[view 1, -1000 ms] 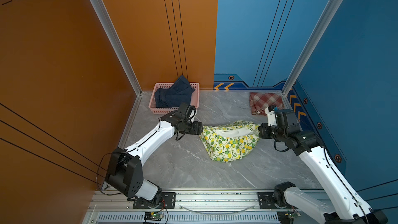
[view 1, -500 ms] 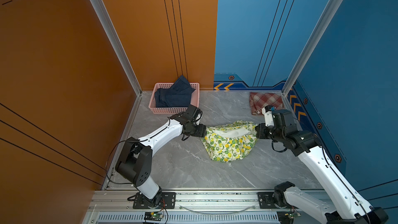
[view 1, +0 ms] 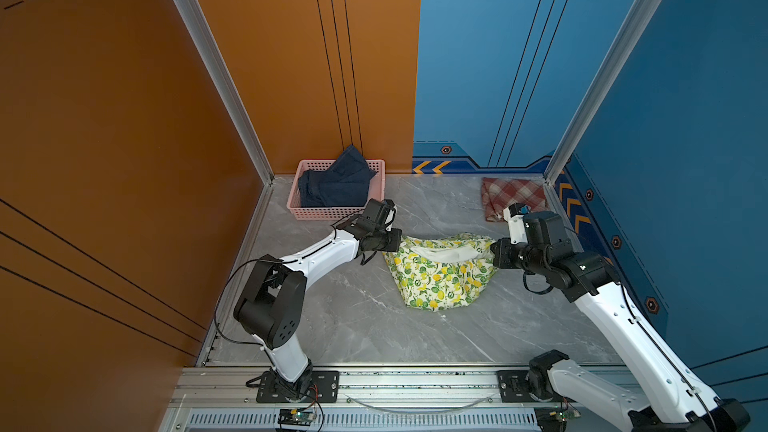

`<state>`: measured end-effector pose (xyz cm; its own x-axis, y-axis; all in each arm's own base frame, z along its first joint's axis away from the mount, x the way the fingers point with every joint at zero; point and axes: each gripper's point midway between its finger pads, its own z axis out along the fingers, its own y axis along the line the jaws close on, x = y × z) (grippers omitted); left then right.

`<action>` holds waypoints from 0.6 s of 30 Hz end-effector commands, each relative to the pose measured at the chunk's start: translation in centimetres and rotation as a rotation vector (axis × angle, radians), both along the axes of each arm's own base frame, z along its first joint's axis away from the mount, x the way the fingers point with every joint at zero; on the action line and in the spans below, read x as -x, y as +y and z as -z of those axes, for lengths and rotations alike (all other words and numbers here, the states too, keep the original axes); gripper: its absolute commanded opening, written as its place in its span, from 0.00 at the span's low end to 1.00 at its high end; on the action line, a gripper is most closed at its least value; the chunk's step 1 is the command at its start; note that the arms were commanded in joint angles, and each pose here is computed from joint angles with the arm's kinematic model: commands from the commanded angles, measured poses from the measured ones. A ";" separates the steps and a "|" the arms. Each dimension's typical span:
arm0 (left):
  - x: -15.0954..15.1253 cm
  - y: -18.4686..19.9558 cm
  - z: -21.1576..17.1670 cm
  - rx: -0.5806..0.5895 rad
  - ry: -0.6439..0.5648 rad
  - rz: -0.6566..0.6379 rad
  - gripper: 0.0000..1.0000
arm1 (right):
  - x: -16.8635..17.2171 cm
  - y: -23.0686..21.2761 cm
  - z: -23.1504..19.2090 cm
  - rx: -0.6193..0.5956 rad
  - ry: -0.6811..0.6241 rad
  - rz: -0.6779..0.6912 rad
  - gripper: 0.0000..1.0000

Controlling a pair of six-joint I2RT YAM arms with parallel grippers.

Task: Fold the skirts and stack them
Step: 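Lift the lemon-print skirt by its waistband with both grippers, stretching it taut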

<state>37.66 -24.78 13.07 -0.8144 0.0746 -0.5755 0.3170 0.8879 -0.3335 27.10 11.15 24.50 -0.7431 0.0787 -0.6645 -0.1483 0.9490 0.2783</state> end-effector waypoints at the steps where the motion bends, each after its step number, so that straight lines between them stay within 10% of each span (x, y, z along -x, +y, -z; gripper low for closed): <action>1: 1.1 0.6 -8.7 0.067 -0.162 0.033 0.00 | 0.1 -1.0 -3.6 0.015 -0.087 0.028 0.00; 9: 6.6 7.2 -21.4 0.102 -0.418 -0.009 0.00 | 1.9 -6.1 -13.8 -0.028 -0.301 0.177 0.00; 18: 8.3 4.8 -19.5 0.123 -0.324 0.078 0.00 | 1.0 -2.4 -12.4 -0.078 -0.191 0.052 0.00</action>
